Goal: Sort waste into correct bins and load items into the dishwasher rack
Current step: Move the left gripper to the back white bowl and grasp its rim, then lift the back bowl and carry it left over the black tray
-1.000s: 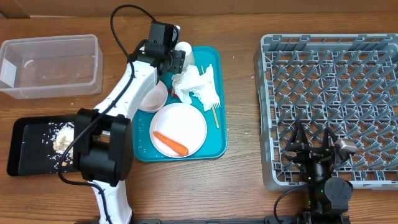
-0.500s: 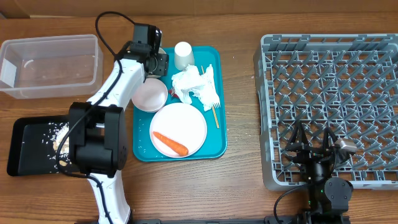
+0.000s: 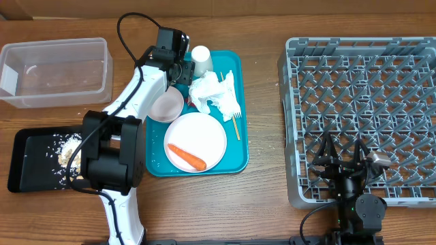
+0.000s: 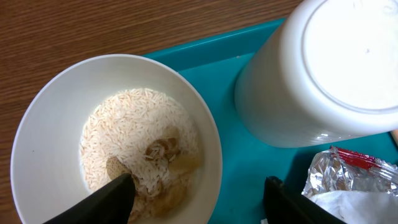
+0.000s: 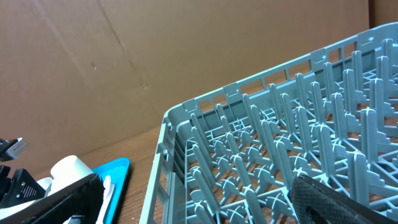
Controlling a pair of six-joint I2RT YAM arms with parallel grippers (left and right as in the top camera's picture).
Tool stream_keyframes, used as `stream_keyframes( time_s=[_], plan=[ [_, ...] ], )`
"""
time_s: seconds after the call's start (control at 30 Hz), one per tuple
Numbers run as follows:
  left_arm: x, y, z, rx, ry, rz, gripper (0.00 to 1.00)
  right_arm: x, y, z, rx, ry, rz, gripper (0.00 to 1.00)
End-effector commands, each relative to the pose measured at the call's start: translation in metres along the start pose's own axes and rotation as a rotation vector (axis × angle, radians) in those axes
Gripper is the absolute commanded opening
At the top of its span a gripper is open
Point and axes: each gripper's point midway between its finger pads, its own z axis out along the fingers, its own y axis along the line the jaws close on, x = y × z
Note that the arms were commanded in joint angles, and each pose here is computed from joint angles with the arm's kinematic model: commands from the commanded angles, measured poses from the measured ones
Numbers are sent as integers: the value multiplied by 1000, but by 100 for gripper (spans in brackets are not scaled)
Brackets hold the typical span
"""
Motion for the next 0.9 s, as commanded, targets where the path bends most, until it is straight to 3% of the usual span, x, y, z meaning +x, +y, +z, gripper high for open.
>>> stream_keyframes(
  time_s=[0.0,0.73,0.87],
  plan=[
    [5,0,4,7,13,17,67,2,-1,0,1,-2,-7,100],
    [16,0,20,4,42,15,64,2,-1,0,1,-2,-7,100],
    [17,8,20,-46,45,16,53,2,-1,0,1,-2,-7,100]
  ],
)
